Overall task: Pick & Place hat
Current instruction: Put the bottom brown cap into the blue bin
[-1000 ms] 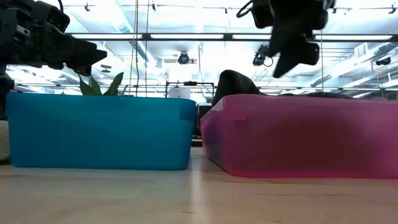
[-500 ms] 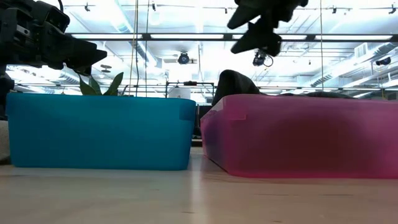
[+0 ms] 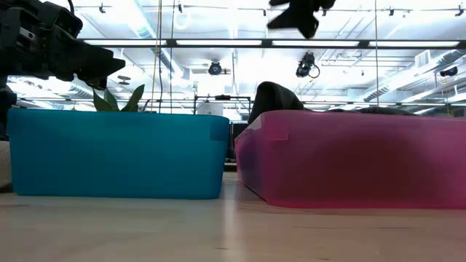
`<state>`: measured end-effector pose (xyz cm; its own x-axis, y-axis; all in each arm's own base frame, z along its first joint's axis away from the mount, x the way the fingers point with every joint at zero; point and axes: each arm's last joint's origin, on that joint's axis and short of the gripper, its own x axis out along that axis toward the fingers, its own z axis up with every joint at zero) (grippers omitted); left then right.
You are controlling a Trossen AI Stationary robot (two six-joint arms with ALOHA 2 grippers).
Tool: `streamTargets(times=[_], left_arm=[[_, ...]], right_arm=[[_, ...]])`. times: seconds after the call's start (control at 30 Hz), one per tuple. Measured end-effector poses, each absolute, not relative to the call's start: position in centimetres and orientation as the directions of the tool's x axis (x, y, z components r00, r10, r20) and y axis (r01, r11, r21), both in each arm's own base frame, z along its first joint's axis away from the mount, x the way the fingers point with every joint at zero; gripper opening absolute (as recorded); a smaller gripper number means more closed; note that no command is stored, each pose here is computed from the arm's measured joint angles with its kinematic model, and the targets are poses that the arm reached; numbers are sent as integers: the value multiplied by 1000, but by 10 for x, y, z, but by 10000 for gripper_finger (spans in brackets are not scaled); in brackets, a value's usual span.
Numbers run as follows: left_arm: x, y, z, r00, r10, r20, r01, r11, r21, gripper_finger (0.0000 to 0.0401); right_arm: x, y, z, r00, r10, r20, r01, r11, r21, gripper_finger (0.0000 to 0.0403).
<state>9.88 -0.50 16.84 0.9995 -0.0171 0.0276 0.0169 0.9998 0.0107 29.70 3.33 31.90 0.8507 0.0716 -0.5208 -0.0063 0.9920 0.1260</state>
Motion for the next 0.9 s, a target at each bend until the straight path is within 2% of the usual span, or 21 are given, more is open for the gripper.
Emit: streamTargets(times=[0.23,0.5,0.8,0.9], left_arm=[[99,-5,169,999,-17,28,17,1000,10,170],[99,-5,169,999,-17,28,17,1000,10,170],[99,-5,169,999,-17,28,17,1000,10,170],[99,-5,168,999,-17,28,17,1000,10,170]], right_arm=[[276,53,334,884,148,-443,-129,989,73,224],[221,46,320,929,172,-327,-164,985,50,224],[157,32,271,982,180,-62,-184,981,-57,224],[140,27,268,987,152,48,-149,987,-63,224]])
